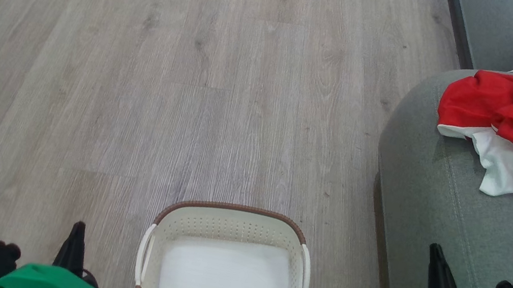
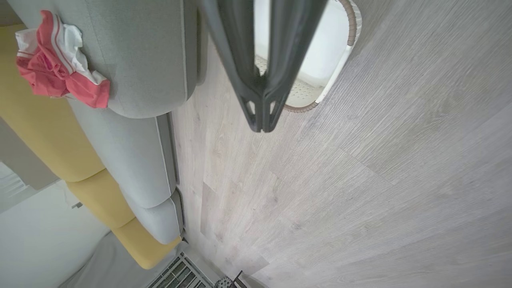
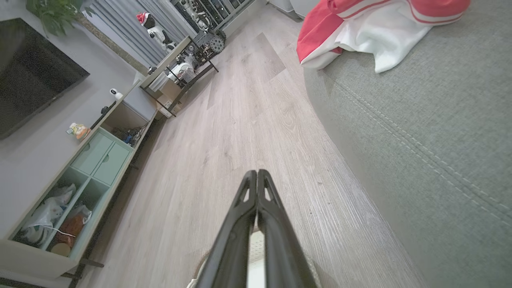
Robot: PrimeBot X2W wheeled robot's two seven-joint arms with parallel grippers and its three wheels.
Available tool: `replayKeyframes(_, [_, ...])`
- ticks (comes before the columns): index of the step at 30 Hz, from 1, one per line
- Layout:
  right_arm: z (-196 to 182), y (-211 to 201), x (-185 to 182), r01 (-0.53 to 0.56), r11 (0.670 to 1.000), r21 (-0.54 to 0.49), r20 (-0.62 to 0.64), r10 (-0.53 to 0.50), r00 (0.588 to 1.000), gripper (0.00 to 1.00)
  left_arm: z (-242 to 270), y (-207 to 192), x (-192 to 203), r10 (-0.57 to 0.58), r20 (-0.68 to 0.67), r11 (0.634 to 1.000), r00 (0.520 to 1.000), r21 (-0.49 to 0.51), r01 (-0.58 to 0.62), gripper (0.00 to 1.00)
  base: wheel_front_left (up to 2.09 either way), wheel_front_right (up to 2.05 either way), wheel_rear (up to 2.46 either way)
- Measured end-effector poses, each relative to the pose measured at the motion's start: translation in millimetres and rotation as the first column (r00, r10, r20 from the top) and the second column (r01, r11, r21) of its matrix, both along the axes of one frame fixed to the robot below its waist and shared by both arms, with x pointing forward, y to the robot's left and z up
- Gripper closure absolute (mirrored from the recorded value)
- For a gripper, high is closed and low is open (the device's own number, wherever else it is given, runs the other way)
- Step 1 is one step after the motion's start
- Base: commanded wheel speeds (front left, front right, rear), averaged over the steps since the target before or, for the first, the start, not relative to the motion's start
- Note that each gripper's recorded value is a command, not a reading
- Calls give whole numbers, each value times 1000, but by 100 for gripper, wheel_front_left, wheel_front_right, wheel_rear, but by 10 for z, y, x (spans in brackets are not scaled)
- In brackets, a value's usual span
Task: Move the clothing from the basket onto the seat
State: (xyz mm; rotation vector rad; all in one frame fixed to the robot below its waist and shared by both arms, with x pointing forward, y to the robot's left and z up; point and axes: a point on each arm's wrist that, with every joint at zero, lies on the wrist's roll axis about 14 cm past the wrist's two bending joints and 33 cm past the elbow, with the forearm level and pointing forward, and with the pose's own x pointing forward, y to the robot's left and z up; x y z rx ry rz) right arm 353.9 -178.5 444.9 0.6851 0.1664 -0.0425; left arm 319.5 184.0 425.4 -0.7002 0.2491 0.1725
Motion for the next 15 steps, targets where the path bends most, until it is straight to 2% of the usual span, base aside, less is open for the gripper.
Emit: replayKeyframes(15, [24, -65, 32, 46, 986, 159, -12, -45, 999, 100, 50, 6, 93, 24, 15, 987, 1000, -156, -22, 100, 0, 0, 0])
